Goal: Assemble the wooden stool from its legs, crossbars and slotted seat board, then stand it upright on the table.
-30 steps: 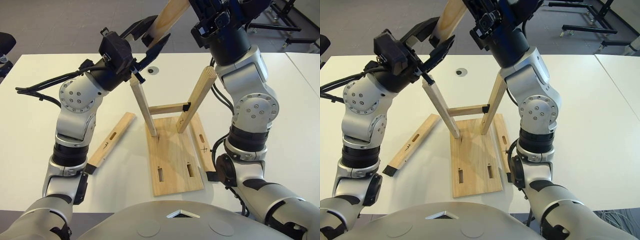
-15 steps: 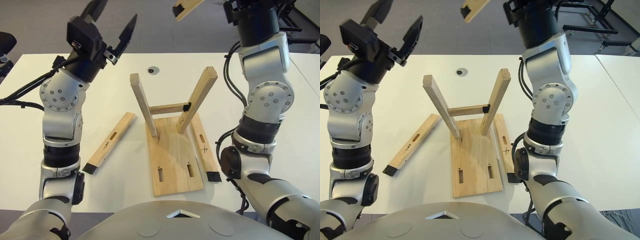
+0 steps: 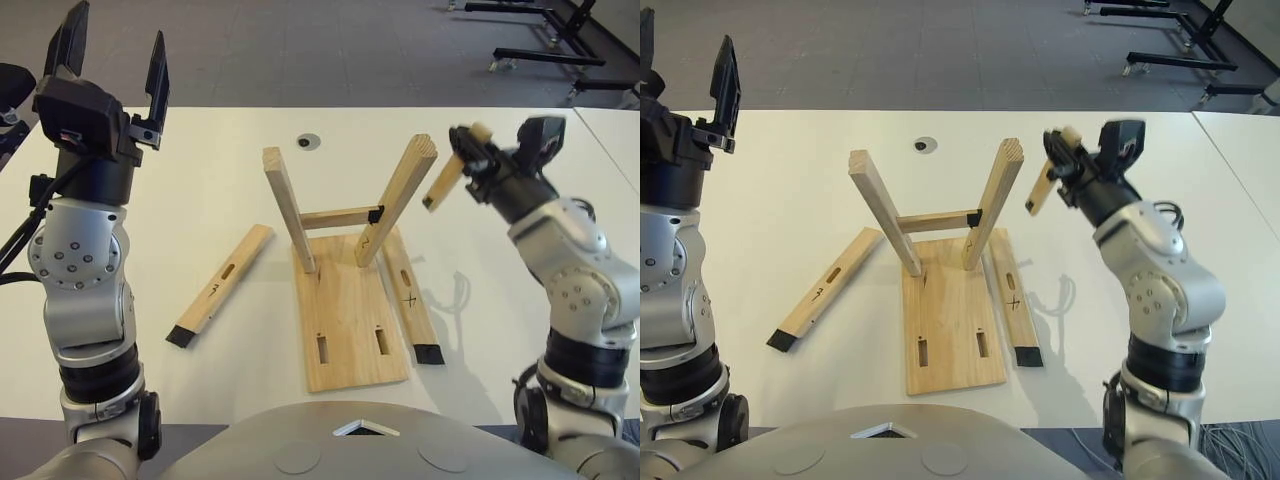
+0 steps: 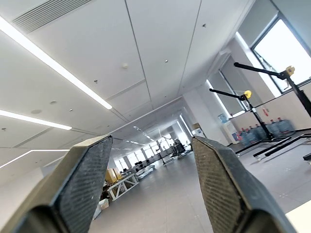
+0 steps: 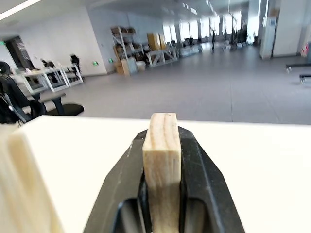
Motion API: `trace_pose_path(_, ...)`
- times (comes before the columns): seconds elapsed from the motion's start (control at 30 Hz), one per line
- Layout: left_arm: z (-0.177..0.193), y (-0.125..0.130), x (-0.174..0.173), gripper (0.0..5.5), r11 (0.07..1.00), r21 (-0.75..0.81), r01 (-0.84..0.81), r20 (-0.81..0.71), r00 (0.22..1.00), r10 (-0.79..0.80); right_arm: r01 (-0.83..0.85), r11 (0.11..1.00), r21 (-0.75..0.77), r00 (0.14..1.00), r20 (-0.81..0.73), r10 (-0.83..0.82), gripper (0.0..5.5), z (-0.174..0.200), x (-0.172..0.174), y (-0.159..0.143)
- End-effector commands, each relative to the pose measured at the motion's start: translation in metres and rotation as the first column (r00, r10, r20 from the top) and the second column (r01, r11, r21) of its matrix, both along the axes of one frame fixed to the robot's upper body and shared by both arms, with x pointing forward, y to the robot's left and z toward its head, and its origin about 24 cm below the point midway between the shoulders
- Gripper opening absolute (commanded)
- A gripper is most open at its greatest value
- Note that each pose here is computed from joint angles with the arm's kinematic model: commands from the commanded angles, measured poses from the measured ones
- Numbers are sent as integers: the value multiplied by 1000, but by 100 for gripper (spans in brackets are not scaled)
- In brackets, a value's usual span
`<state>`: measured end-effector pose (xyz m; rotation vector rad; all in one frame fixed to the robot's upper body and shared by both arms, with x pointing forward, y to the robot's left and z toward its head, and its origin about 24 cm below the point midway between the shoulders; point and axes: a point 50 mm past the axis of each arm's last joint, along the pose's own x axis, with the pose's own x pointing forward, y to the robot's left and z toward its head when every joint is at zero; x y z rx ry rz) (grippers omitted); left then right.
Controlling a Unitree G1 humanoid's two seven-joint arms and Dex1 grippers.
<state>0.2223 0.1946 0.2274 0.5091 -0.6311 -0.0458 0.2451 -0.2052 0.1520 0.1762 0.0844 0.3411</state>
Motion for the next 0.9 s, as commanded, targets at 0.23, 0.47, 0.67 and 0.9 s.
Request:
trace_pose_path(0.23, -4, 4, -6, 297, 999, -9, -36, -29, 999, 35, 10, 998, 64, 986, -166, 0, 39, -27, -36, -2)
trace_pose_path(0.47, -4, 3, 2, 297, 1000, 13, 6, -53, 999, -5, 32, 992, 124, 960, -280, 4, 39, -49, -48, 7)
trace_pose_path(0.67, -3, 0, 12, 297, 998, 39, 48, -64, 997, -46, 73, 988, 140, 960, -277, -32, 39, -61, -49, 12)
trace_pose_path(0.9, -4, -2, 12, 297, 998, 50, 50, -60, 997, -46, 54, 983, 178, 982, -185, -21, 39, -44, -38, 10)
